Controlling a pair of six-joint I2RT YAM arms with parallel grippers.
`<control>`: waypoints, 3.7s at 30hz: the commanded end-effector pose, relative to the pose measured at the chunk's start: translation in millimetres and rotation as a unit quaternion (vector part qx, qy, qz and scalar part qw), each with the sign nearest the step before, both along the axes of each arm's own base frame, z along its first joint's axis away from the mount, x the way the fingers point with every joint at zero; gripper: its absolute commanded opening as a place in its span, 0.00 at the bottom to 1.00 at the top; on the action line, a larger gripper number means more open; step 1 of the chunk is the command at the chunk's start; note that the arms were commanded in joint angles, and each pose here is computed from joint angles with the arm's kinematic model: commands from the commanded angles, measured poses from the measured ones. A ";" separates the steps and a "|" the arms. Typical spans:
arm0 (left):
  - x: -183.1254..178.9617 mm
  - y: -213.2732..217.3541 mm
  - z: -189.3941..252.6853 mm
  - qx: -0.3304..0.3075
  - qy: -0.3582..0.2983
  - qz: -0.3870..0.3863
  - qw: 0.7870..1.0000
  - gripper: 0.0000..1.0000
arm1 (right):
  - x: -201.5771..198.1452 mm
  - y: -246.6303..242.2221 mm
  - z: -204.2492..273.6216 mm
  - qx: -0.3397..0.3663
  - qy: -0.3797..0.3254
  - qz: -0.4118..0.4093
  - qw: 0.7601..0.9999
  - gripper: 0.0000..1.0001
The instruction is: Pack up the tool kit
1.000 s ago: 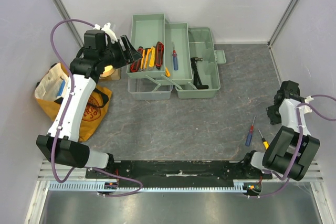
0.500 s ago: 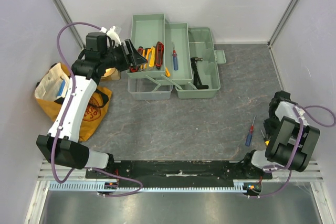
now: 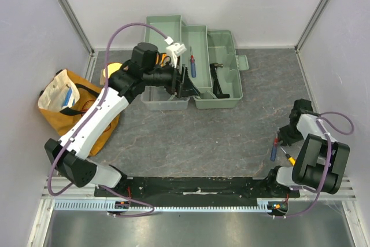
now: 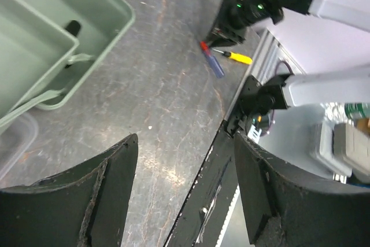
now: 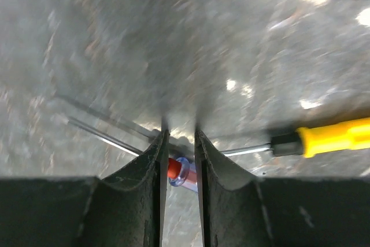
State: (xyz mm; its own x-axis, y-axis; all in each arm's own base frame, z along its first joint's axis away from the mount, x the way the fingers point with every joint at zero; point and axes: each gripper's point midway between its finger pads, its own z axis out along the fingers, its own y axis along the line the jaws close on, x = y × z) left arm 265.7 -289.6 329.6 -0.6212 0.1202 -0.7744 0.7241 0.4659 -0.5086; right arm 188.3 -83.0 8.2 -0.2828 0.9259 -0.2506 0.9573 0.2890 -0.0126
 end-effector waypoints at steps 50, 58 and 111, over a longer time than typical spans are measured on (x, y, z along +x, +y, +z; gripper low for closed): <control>-95.7 -301.9 -278.4 0.084 -0.480 -0.449 0.749 0.73 | 45.0 14.7 100.0 0.006 -0.074 0.081 0.994 0.42; -126.5 -272.9 -321.3 0.162 -0.446 -0.522 0.709 0.52 | 44.2 16.0 96.8 0.008 -0.078 0.079 0.994 0.42; 34.3 -125.5 -113.3 0.238 -0.349 -0.214 0.881 0.02 | 80.0 4.7 106.5 0.017 -0.154 0.016 0.988 0.43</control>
